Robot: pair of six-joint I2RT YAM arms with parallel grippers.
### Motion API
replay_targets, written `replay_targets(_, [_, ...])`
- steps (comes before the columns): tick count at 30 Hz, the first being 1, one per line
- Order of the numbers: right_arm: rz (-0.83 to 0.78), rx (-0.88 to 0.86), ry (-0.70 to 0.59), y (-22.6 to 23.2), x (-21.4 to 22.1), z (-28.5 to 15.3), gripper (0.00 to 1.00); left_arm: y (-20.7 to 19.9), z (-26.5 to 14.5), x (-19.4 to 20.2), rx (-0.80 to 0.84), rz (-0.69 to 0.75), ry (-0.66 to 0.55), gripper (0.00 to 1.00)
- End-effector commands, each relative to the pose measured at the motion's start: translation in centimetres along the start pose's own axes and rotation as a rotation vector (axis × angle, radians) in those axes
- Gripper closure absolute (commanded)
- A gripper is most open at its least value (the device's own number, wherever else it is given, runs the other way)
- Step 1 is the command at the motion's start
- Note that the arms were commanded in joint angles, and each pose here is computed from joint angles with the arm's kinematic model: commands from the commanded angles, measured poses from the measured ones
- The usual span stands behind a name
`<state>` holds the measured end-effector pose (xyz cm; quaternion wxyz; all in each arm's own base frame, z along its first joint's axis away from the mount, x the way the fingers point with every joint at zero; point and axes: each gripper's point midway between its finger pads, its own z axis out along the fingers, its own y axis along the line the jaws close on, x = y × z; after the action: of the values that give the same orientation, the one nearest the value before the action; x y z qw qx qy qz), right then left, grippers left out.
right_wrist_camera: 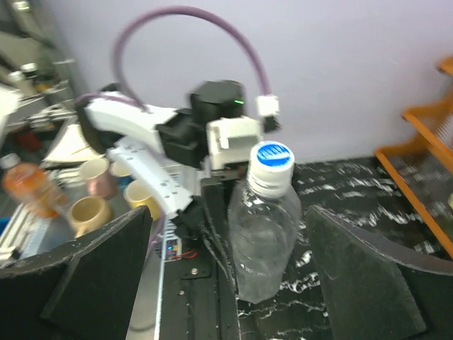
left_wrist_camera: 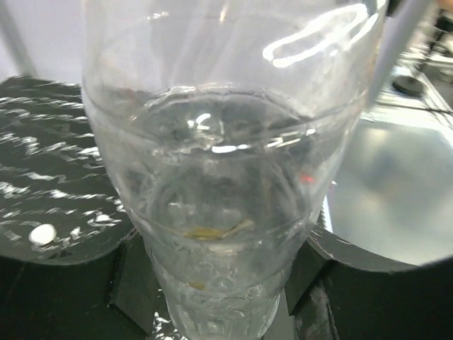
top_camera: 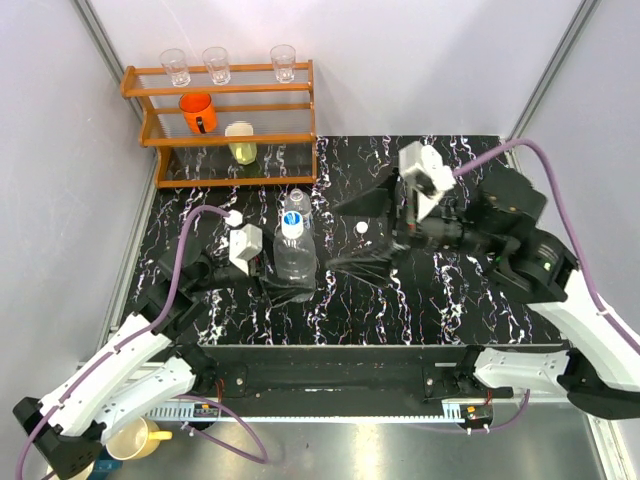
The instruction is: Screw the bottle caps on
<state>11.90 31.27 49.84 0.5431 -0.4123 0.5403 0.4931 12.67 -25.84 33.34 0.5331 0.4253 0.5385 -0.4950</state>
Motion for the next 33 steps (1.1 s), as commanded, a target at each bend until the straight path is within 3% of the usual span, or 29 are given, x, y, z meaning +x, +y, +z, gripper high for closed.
replay_targets(1, [-0.050,-0.350,0.008,4.5,-0.5,-0.5,0.02,-5.5,-0.6,-1.2,0.355,0.063,-0.021,0.52])
replay_targets(8, [-0.013,-0.485,0.048,4.7,0.3,2.0,0.07,-7.0,-0.9,-1.0,0.476,0.028,0.032,0.52])
replay_targets(17, [-0.006,-0.518,0.033,4.4,0.6,3.3,0.14,-7.1,-1.0,-0.8,0.490,0.032,0.035,0.52])
replay_targets(33, [0.012,-0.526,0.014,4.6,1.5,3.1,0.42,-6.0,-0.4,-0.7,0.426,0.013,0.018,0.55])
